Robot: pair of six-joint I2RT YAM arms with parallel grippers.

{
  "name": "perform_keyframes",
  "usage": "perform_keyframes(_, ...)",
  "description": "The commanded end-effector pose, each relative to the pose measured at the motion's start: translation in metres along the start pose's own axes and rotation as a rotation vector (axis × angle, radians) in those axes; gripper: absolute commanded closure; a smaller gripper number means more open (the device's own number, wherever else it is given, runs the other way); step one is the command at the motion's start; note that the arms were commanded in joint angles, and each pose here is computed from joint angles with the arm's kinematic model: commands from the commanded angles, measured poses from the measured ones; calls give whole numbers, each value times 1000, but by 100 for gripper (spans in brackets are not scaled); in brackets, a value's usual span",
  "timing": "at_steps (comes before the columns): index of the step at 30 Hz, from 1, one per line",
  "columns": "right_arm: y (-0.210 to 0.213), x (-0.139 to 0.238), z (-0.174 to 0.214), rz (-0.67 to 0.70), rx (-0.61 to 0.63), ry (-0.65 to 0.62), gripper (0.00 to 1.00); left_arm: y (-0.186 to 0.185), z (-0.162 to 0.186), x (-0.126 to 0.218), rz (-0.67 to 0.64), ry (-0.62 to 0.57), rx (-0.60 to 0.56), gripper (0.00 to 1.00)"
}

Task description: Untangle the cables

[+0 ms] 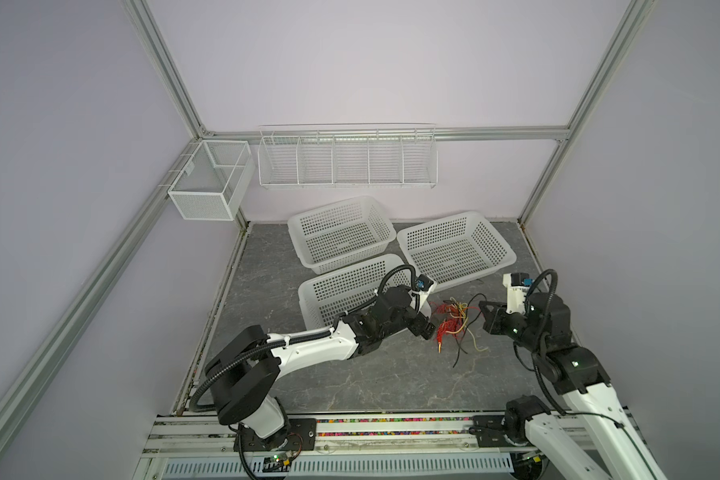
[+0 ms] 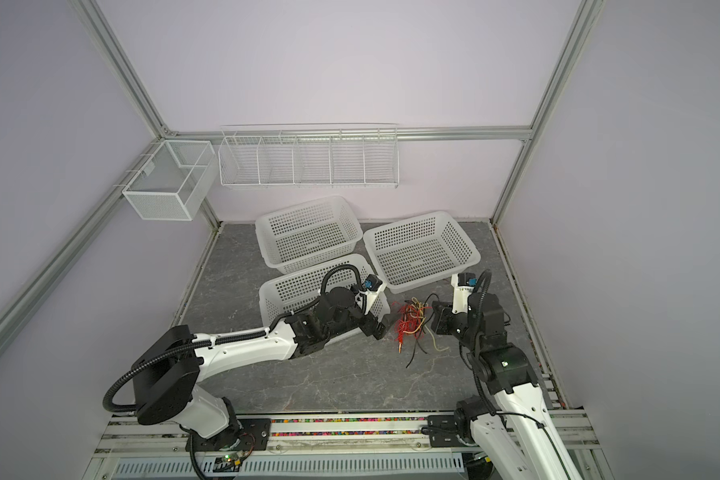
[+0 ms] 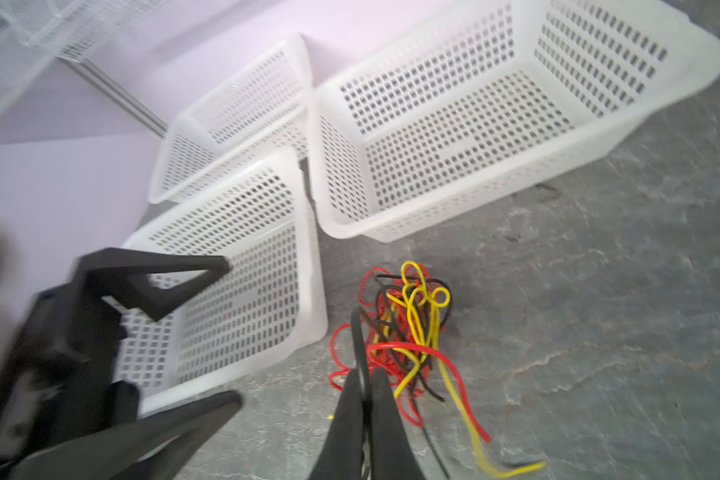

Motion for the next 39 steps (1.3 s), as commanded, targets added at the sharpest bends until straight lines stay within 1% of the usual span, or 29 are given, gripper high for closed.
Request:
perform_keyframes(1,29,18,-18,-208,88,-57,94,-1,-17,-3,23,-58,19,1)
perform_keyframes(4,44,27,-30,-306,116,-98,94,-2,-23,-2,24,-81,19,1)
perform_keyframes(9,56,32,-47,-360,134,-130,94,-2,-40,3,23,-134,4,1)
perform_keyframes(14,58,19,-47,-402,121,-97,94,-4,-57,3,32,-193,-33,1)
perform_keyframes(17,56,10,-46,-403,113,-86,94,-6,-67,-1,46,-219,-60,1)
perform_keyframes(22,58,-3,-47,-443,104,-63,94,-6,-73,-17,55,-225,-74,0)
perform_keyframes(23,58,-6,-47,-443,102,-58,94,-5,-75,-21,56,-227,-69,2)
perform_keyframes(24,58,-9,-47,-442,100,-53,94,-3,-75,-24,52,-229,-61,6)
perform_keyframes(25,57,-11,-47,-443,98,-48,94,-1,-76,-26,46,-235,-52,13)
perform_keyframes(26,58,-13,-47,-450,97,-43,94,1,-77,-27,38,-243,-40,24)
perform_keyframes(27,58,-15,-47,-456,98,-34,94,5,-78,-29,33,-254,-29,33)
perform_keyframes(28,58,-18,-46,-459,97,-24,94,7,-79,-29,34,-263,-18,39)
perform_keyframes(31,57,-24,-45,-446,94,-10,94,12,-84,-30,49,-283,2,62)
perform_keyframes(35,49,-33,-43,-380,78,-5,94,15,-86,-32,59,-273,10,100)
perform_keyframes(37,42,-39,-41,-310,61,1,94,16,-84,-32,63,-268,20,100)
perform_keyframes(38,36,-42,-40,-259,50,8,92,16,-84,-32,66,-268,25,100)
perform_keyframes(39,30,-45,-38,-200,38,16,84,16,-83,-33,66,-263,31,100)
Point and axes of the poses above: each gripper's point midway between its finger pads, its own x axis back along the fingers, its own y axis along the line the jaws close on, z = x × y, the point moved 8 cm from there along x, back along the fingers, and after that the axes turned 2 degrees about -x, right-handed, at the moved point
